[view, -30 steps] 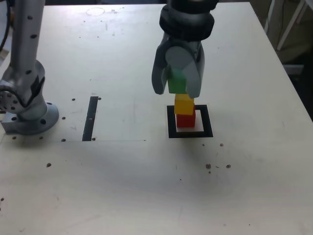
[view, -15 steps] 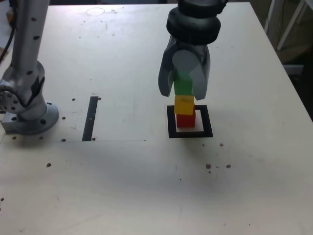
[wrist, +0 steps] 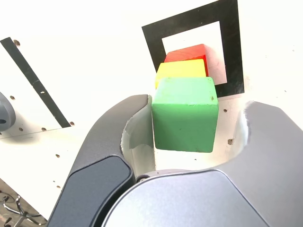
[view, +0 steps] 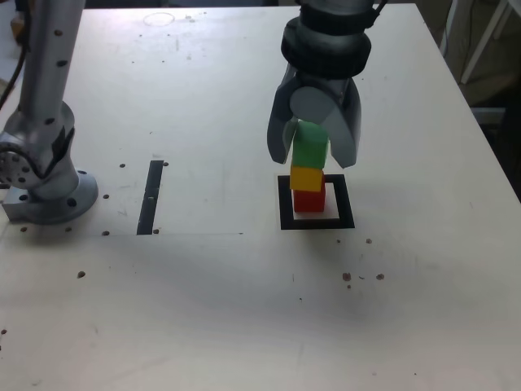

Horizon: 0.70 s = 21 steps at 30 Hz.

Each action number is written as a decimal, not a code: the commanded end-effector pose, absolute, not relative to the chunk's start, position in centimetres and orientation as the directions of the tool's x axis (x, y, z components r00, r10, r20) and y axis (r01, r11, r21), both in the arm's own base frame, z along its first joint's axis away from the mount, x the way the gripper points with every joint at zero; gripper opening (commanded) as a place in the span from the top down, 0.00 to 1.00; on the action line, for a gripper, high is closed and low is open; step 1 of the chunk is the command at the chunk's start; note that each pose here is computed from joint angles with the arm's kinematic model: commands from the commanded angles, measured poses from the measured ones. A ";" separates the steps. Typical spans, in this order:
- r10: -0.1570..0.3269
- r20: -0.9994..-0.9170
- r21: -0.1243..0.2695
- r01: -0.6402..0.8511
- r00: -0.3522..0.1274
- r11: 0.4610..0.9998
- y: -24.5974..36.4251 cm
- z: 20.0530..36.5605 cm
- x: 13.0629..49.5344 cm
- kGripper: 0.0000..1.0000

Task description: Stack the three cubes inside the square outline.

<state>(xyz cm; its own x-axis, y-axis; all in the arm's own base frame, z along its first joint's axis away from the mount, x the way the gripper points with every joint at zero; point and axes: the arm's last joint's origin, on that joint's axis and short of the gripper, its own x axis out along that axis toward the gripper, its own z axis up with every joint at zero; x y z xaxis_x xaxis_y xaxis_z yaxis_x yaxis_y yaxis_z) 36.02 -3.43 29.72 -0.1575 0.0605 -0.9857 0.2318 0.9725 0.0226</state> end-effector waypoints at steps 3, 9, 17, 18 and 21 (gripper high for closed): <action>0.072 -0.987 0.037 0.232 -0.145 0.972 -3.3 30.4 35.6 0.01; 0.118 -0.987 0.093 0.217 -0.106 0.972 -3.0 32.6 33.5 0.01; 0.178 -0.982 0.161 0.193 -0.070 0.968 -3.2 35.6 28.4 0.01; 0.180 -0.981 0.164 0.189 -0.070 0.968 -3.2 35.7 27.7 0.01; 0.185 -0.980 0.169 0.176 -0.075 0.970 -3.4 35.8 25.6 0.01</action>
